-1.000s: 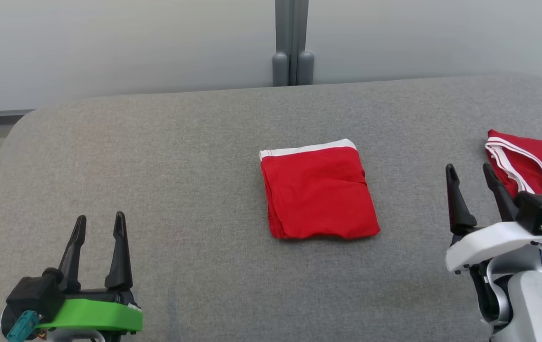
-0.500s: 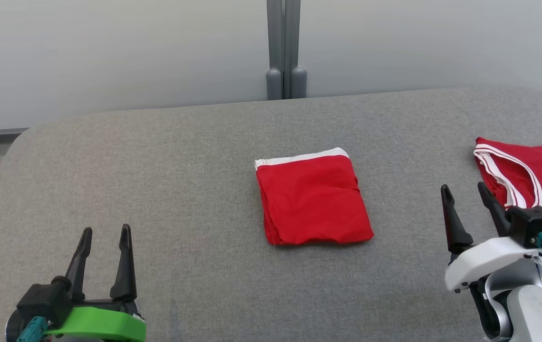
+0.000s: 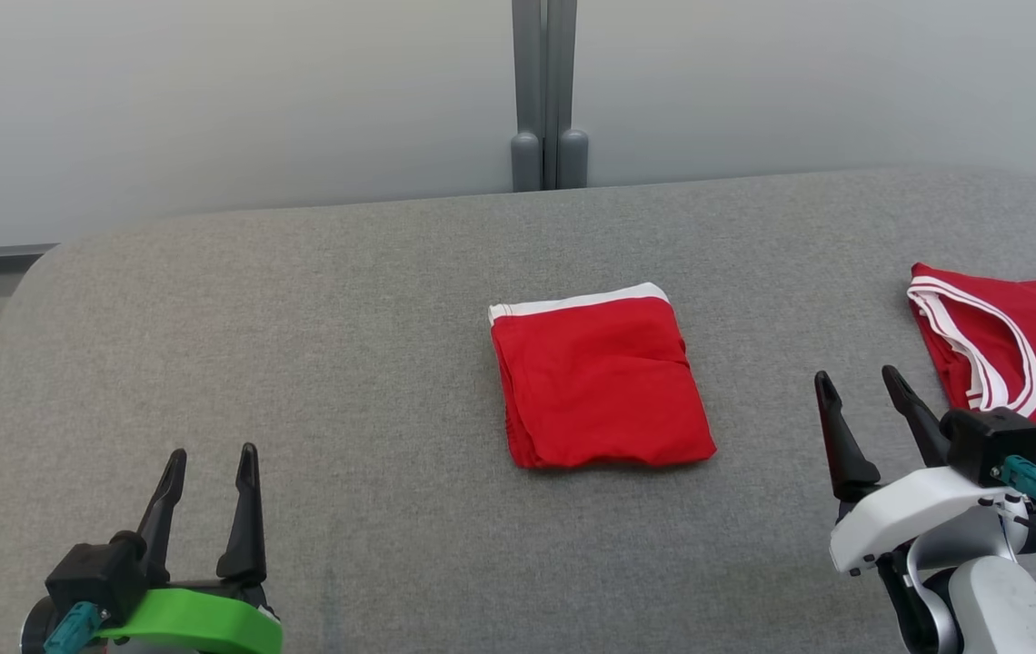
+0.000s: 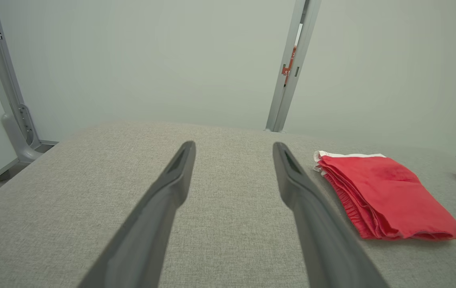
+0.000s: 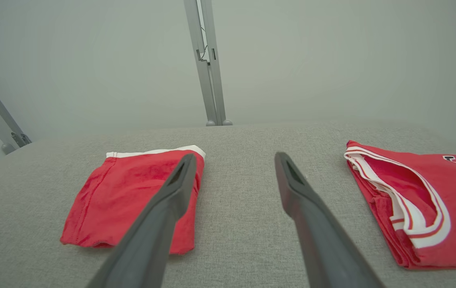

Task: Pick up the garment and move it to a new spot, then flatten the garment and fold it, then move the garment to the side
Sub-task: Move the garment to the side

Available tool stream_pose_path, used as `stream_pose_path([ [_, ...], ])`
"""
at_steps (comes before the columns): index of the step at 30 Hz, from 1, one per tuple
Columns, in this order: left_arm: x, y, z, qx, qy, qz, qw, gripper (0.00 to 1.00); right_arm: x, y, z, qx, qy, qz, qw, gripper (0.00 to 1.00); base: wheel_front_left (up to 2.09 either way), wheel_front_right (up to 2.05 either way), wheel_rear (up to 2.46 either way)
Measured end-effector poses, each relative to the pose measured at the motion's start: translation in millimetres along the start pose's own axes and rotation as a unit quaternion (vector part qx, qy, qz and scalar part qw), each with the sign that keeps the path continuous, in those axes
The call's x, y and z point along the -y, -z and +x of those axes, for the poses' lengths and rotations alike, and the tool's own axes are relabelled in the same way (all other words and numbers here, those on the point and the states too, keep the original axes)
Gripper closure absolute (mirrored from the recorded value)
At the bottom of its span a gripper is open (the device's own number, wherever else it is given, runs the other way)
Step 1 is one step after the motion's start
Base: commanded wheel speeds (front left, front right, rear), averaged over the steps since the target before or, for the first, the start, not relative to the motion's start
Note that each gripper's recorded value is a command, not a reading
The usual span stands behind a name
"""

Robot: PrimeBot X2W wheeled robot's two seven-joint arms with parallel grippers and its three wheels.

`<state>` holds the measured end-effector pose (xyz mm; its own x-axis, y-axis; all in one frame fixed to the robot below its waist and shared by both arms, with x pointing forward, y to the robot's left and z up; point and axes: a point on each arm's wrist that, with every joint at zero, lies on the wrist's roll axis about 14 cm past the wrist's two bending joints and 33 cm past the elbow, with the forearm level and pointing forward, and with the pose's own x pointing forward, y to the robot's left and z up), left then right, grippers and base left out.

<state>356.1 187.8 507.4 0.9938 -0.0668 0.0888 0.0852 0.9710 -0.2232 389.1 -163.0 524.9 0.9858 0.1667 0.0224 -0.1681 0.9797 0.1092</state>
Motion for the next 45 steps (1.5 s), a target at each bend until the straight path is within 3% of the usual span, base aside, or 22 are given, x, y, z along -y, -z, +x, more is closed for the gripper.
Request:
stream_pose_path([
  [12,1,3,2,-0.004,-0.001,-0.002,1.000,0.00,-1,6,6,-0.016,-0.008,-0.002,1.000,0.00,0.00,0.00,0.00],
  [21,3,2,13,0.000,-0.002,-0.009,1.000,0.00,-19,9,59,-0.104,-0.058,0.028,0.992,0.00,0.00,0.00,0.00],
  [27,-2,-2,16,0.009,-0.013,-0.012,1.000,0.00,-27,48,88,-0.227,-0.071,0.030,0.971,0.00,0.00,0.00,0.00],
  [32,-14,1,10,0.003,-0.033,-0.012,0.999,0.00,-39,92,98,-0.318,-0.073,0.040,0.944,0.00,0.00,0.00,0.00],
  [42,-33,6,2,-0.007,-0.065,-0.008,0.998,0.00,-58,151,100,-0.406,-0.064,0.054,0.910,0.00,0.00,0.00,0.00],
  [43,-34,7,2,-0.009,-0.067,-0.009,0.998,0.00,-60,153,101,-0.412,-0.064,0.055,0.907,0.11,0.00,0.00,0.00],
  [44,-35,8,1,-0.010,-0.068,-0.009,0.998,0.00,-61,156,101,-0.417,-0.065,0.052,0.905,0.64,0.00,0.00,0.00],
  [45,-35,9,1,-0.011,-0.069,-0.010,0.998,0.00,-62,156,102,-0.420,-0.067,0.047,0.904,1.00,0.00,0.00,0.00],
])
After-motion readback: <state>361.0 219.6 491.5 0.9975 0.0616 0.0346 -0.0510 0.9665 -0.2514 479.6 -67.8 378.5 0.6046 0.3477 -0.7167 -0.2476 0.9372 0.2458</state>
